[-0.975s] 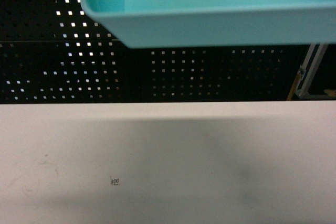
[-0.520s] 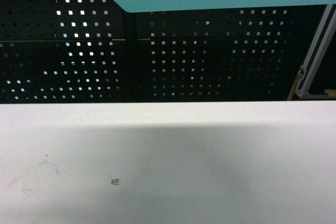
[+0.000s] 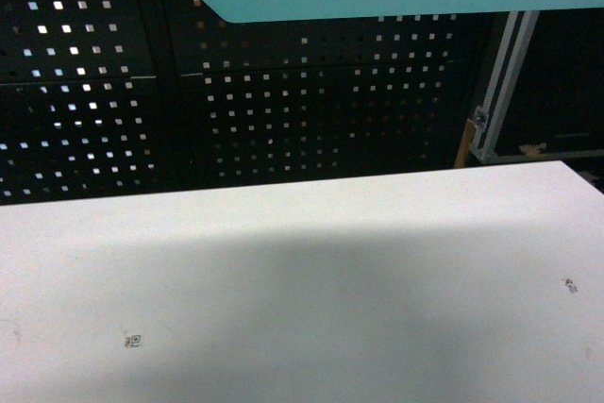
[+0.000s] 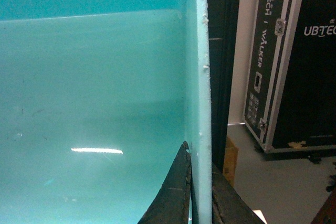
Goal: Stack blue boxes stably on right
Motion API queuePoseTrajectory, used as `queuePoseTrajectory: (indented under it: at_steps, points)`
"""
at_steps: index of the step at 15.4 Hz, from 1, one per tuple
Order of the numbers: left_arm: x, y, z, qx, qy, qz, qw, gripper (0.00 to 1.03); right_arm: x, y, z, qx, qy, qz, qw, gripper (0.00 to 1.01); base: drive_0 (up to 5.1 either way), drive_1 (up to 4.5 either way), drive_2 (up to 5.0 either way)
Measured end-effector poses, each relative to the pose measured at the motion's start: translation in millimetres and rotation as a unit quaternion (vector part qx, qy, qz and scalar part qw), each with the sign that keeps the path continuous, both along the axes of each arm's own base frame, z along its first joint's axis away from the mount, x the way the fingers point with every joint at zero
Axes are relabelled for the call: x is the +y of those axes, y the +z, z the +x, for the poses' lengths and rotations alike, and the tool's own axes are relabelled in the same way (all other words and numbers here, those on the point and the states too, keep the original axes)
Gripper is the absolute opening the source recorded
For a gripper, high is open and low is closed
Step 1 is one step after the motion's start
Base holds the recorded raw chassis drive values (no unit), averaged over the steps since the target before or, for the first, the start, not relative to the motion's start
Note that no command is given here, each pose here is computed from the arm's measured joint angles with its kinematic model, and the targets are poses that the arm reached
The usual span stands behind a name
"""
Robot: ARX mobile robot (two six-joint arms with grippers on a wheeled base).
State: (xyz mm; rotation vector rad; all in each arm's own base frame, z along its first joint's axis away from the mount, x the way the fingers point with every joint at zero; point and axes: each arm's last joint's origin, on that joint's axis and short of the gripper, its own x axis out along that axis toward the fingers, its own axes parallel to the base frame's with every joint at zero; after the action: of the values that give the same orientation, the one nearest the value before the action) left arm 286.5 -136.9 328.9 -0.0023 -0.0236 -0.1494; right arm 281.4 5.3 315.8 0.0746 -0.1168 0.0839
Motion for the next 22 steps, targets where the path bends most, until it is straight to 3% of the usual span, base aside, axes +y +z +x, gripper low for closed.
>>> queuePoseTrajectory:
  at_steps: [22]
  points:
    - [0.1, -0.1, 0.1, 0.000, 0.000, 0.000, 1.0000, 0.02, 0.0, -0.3, 0.0, 0.000, 0.000, 0.000, 1.0000, 0.02, -1.5, -1.53, -1.5]
